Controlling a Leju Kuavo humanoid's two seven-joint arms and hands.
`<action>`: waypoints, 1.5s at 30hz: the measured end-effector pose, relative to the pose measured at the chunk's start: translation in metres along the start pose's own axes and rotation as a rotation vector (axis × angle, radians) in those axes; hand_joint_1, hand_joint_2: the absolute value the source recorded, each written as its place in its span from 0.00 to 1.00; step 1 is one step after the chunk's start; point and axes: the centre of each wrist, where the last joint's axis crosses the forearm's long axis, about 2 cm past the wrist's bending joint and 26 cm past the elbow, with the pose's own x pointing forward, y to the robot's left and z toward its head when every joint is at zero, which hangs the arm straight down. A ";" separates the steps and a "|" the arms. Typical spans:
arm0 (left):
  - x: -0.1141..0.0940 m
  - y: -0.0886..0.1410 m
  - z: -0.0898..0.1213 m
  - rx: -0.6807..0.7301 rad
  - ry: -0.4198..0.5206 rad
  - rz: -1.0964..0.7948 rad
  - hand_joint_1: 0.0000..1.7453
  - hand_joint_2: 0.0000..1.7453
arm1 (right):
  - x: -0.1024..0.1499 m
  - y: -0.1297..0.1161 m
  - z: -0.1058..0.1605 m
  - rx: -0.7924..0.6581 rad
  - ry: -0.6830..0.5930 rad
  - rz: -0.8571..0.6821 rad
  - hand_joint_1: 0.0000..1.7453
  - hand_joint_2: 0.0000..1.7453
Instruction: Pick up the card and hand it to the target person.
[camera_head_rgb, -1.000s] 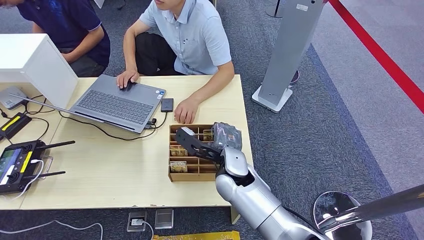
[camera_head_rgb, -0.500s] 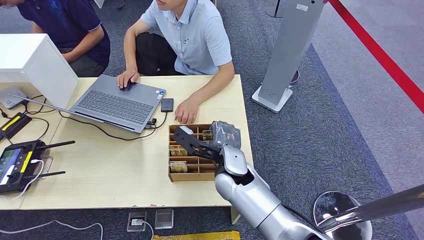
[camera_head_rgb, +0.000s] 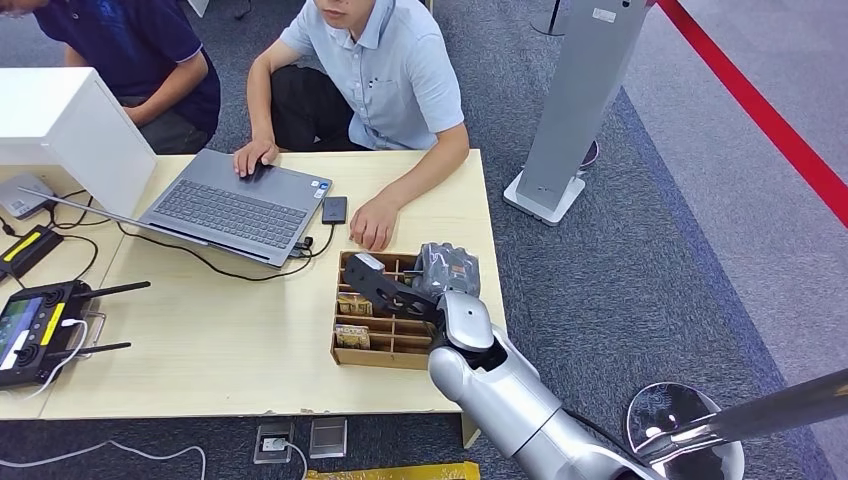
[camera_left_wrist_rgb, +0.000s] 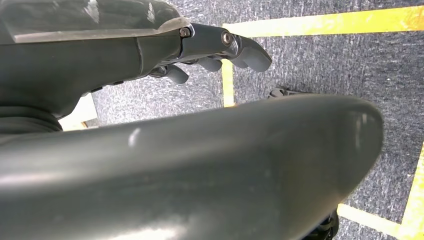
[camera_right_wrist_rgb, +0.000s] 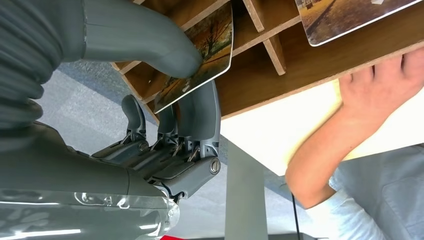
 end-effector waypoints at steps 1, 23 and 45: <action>0.000 0.000 0.000 0.000 0.000 0.000 0.00 0.00 | 0.000 0.000 0.000 0.001 0.000 0.001 0.86 1.00; 0.000 -0.001 0.000 0.003 -0.009 0.000 0.00 0.00 | -0.002 -0.007 0.004 -0.012 -0.019 -0.065 0.95 1.00; -0.002 -0.001 0.000 0.004 -0.024 -0.006 0.00 0.00 | -0.001 -0.095 0.046 -0.283 -0.271 -0.242 0.95 1.00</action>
